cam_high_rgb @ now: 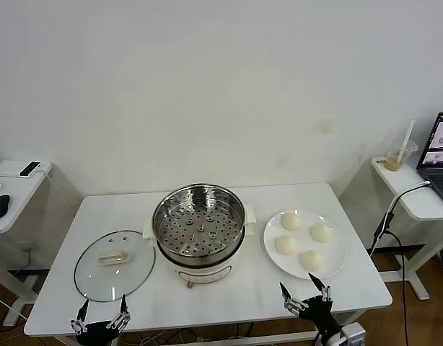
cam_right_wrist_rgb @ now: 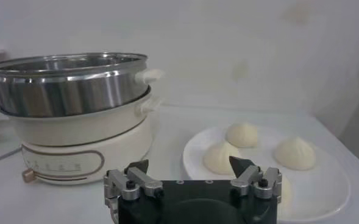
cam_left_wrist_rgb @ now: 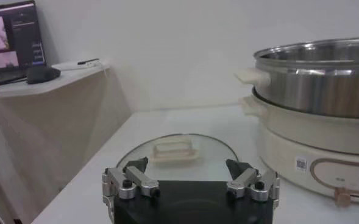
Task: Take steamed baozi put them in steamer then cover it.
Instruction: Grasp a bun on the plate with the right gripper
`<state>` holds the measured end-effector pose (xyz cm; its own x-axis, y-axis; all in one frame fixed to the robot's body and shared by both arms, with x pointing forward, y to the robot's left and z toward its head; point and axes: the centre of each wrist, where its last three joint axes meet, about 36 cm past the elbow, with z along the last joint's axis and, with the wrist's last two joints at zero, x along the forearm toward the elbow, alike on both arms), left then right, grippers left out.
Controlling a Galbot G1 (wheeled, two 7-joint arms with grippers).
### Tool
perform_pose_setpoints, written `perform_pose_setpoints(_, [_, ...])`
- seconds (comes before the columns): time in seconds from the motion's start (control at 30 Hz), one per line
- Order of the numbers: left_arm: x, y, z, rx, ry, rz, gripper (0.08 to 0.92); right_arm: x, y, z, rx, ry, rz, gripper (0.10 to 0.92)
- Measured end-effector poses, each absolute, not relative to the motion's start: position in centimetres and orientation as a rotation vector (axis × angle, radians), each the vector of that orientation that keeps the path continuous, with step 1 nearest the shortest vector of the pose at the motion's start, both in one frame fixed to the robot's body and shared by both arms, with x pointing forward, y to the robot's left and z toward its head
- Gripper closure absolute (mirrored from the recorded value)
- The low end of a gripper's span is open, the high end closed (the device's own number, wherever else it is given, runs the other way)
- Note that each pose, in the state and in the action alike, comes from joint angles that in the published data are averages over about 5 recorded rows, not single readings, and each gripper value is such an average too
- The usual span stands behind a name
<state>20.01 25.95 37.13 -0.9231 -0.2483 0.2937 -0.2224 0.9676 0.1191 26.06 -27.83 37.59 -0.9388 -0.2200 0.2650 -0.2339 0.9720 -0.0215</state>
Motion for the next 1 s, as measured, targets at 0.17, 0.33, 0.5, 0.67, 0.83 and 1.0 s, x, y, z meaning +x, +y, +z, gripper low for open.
perform_pose_setpoints(0.17, [20.3, 25.8, 37.5, 0.353, -2.811, -0.120, 0.177, 26.9, -28.6, 37.8, 0.306, -2.869, 0.143, 0.200])
perform_pose_setpoints(0.33, [20.6, 25.7, 37.6, 0.362, -2.806, -0.149, 0.177, 29.1, -30.3, 38.4, 0.286, -2.872, 0.317, 0.200])
perform_pose_setpoints(0.5, [20.6, 25.6, 37.8, 0.366, -2.809, -0.181, 0.177, 32.5, -32.5, 39.2, 0.307, -2.836, 0.586, 0.200])
perform_pose_setpoints(0.67, [20.8, 25.6, 38.2, 0.374, -2.819, -0.200, 0.177, 37.0, -35.3, 40.7, 0.367, -2.756, 0.889, 0.200])
perform_pose_setpoints(0.83, [21.0, 25.7, 38.4, 0.389, -2.829, -0.211, 0.177, 42.0, -38.0, 43.2, 0.471, -2.619, 1.177, 0.200])
perform_pose_setpoints(1.0, [21.4, 25.9, 38.8, 0.406, -2.844, -0.220, 0.177, 47.0, -40.0, 46.1, 0.615, -2.430, 1.408, 0.200])
